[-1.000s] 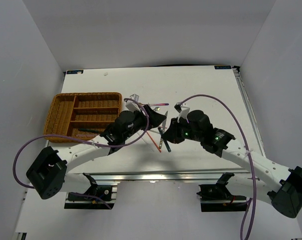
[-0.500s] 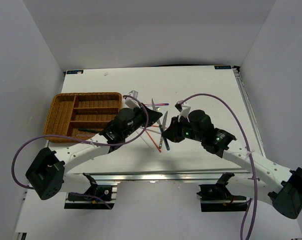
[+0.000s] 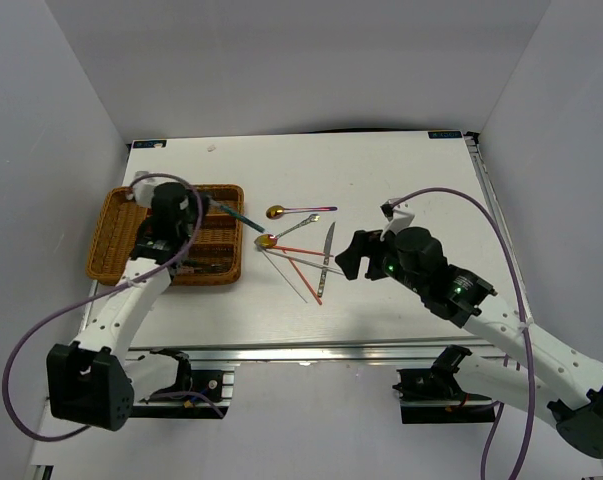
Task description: Sort the eating utensils into containers
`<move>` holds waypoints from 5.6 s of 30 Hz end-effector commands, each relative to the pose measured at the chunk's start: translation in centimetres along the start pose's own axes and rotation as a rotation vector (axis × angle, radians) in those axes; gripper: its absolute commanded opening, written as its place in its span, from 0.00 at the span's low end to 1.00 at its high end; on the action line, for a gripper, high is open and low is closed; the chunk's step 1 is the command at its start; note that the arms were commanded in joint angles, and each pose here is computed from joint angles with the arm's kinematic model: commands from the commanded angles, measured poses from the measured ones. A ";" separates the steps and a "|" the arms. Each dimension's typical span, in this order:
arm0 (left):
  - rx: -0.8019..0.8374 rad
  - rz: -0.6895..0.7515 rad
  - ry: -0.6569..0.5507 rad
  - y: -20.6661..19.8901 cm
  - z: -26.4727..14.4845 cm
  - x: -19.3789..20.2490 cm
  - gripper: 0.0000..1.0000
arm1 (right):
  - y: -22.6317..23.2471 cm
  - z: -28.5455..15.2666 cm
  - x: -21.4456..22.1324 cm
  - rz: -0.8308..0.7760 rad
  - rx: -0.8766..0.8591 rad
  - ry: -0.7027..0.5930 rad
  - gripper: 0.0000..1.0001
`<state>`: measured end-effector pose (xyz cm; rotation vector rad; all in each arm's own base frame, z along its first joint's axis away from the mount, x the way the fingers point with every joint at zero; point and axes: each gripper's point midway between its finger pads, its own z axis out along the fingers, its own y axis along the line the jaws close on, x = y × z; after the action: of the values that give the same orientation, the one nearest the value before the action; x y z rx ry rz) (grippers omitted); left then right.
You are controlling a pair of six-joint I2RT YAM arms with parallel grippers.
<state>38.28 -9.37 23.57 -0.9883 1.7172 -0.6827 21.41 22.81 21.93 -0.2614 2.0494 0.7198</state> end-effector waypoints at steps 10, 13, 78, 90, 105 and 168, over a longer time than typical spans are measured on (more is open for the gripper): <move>-0.303 -0.253 -0.193 10.2 4.1 -8.6 0.04 | -2.6 -0.6 1.7 -0.002 0.095 0.008 0.89; -0.323 -0.238 -0.211 11.5 4.5 -8.7 0.10 | -2.9 -0.6 2.1 -0.012 0.106 0.019 0.89; -0.146 0.483 -0.024 10.6 -9.7 -5.6 0.98 | -6.9 13.2 15.4 0.142 0.679 0.392 0.28; -0.131 0.490 -0.039 10.0 -10.4 -5.4 0.98 | -10.9 9.4 15.9 0.108 0.764 0.402 0.04; -0.115 0.508 0.001 9.5 -10.3 -4.1 0.98 | -15.9 3.6 13.5 0.101 0.779 0.332 0.00; -0.298 -0.181 -0.095 9.9 1.1 -7.2 0.00 | 5.1 -0.8 1.3 -0.076 0.011 0.014 0.89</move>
<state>36.28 -0.88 18.44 -1.2731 1.7481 -0.6067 17.55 28.20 23.42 -0.3866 2.0446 0.7071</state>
